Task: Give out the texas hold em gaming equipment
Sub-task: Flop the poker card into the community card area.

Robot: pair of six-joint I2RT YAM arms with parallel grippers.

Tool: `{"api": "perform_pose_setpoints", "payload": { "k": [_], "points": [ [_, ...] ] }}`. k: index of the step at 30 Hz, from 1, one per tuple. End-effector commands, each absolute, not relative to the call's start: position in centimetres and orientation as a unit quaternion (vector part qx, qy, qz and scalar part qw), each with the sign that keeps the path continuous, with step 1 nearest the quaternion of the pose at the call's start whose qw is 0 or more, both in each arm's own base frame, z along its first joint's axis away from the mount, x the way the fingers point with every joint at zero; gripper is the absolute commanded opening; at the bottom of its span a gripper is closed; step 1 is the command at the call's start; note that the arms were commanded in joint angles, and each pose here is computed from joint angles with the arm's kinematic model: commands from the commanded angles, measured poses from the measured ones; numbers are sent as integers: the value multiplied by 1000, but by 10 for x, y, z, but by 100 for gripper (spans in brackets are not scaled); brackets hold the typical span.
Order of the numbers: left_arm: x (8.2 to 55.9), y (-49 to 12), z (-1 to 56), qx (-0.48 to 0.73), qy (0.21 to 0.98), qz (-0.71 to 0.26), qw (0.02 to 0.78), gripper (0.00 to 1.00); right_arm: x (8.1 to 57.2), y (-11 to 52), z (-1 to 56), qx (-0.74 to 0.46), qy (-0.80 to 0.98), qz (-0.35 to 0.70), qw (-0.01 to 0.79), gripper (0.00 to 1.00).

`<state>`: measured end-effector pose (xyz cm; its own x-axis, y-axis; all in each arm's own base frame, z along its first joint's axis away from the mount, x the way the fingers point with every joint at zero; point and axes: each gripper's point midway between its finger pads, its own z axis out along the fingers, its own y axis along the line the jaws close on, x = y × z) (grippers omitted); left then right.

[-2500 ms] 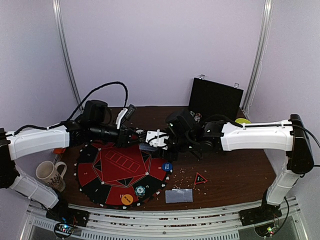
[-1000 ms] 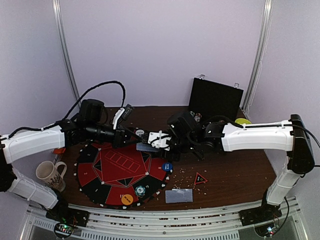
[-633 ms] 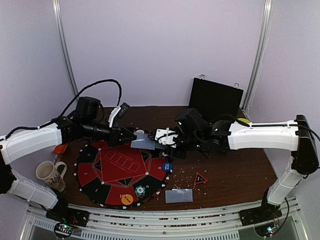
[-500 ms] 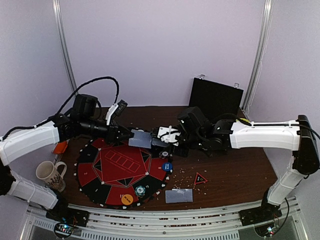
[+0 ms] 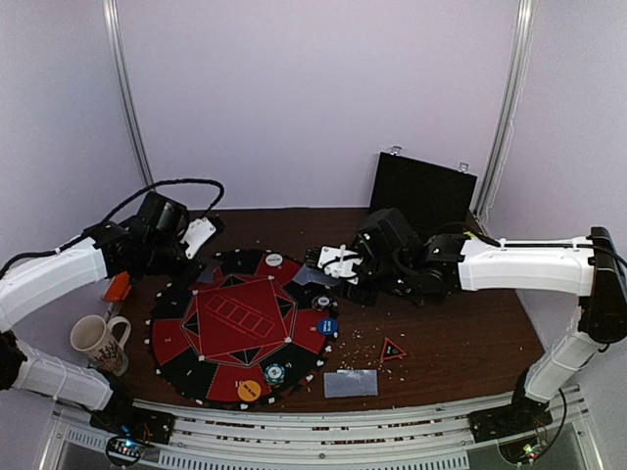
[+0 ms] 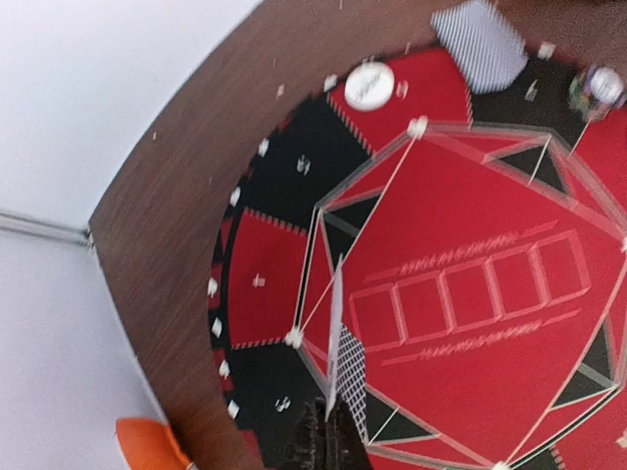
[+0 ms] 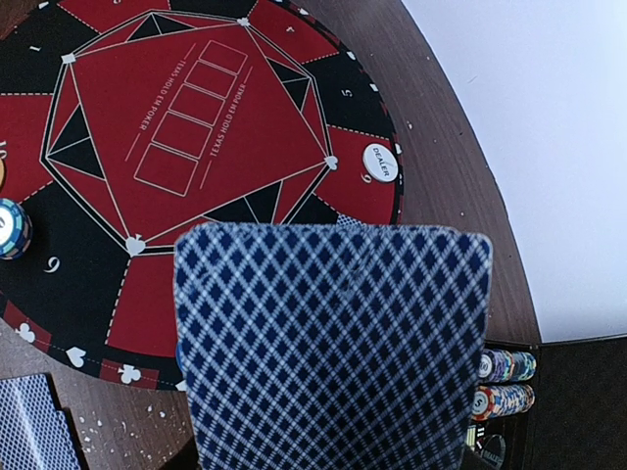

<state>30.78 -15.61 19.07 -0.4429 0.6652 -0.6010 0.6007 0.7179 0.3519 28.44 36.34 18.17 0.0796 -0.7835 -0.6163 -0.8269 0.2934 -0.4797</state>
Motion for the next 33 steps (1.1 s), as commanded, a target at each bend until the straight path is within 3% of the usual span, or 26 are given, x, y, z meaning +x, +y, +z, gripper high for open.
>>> {"api": "perform_pose_setpoints", "payload": {
  "k": [1, 6, 9, 12, 14, 22, 33],
  "points": [
    [316, -101, 161, 395, 830, 251, 305, 0, 285, 359, 195, -586, 674, 33, 448, 50],
    [348, -98, 160, 406, 778, 354, 322, 0, 286, 358, 195, -585, 674, 37, 449, 50],
    [362, -125, 170, 460, 716, 343, 397, 0, 286, 356, 196, -585, 674, 39, 450, 50],
    [353, -149, 157, 570, 605, 332, 446, 0, 286, 354, 195, -585, 674, 37, 449, 50],
    [358, -160, 157, 590, 593, 301, 458, 0, 285, 353, 196, -586, 674, 36, 448, 50],
    [362, -162, 84, 663, 612, 207, 377, 0, 284, 350, 201, -583, 670, 42, 458, 51],
    [303, -137, 0, 722, 649, 113, 210, 0, 286, 341, 203, -572, 670, 46, 471, 51]
  ]
}}
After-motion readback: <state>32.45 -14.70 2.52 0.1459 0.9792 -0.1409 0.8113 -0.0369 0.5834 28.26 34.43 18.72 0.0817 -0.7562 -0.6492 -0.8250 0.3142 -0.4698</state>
